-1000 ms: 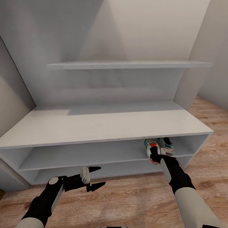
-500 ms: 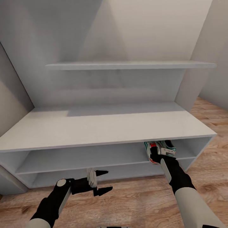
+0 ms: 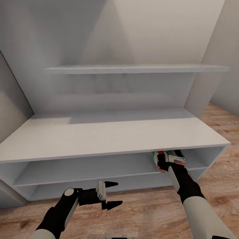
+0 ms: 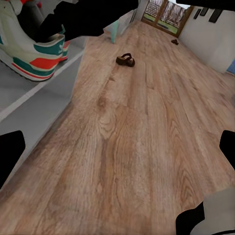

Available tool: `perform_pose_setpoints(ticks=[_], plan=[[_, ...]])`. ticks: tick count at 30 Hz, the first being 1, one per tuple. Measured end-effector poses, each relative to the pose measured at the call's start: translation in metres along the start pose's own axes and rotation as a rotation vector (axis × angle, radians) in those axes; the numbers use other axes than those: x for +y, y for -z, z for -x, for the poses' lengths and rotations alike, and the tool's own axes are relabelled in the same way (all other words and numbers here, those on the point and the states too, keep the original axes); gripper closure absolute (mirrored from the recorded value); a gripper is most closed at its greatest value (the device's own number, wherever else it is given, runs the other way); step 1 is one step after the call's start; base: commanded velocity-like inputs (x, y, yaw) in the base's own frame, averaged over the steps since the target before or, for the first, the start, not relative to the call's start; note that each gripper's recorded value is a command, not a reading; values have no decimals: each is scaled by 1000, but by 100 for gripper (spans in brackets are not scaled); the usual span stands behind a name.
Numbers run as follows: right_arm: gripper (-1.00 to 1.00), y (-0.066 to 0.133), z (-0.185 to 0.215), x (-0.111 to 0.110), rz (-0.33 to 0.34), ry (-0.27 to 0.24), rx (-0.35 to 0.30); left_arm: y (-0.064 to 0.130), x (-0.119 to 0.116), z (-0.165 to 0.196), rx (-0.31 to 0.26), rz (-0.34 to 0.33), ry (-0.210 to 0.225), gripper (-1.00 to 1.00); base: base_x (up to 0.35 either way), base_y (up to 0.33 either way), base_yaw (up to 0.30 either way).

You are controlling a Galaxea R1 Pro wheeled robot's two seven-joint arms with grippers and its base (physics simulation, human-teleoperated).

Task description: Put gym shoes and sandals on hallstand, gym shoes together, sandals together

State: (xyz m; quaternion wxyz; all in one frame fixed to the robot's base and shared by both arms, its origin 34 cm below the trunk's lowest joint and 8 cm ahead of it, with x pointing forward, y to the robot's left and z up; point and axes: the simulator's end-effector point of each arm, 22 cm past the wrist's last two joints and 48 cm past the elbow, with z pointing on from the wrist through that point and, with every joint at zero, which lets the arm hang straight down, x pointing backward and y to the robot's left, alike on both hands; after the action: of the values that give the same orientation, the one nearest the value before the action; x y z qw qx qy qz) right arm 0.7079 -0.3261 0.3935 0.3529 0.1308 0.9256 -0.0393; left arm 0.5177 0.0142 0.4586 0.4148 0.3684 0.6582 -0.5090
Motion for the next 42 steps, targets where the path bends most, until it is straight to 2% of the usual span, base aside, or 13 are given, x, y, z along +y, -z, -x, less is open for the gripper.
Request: perform_pose_setpoints(ticks=[31,32,42], plan=[[100,0,-1,0,0,-1,2,-6,-3,-1,-7,-8,13,-100,41,0,0],[-100,0,-1,0,0,-1,2,-6,-3,-1,-7,-8,13,-100,0,0,0],[-100,0,0,0,1,0,1,-6,-3,-1,-7,-8,14,-100,0,0,0]])
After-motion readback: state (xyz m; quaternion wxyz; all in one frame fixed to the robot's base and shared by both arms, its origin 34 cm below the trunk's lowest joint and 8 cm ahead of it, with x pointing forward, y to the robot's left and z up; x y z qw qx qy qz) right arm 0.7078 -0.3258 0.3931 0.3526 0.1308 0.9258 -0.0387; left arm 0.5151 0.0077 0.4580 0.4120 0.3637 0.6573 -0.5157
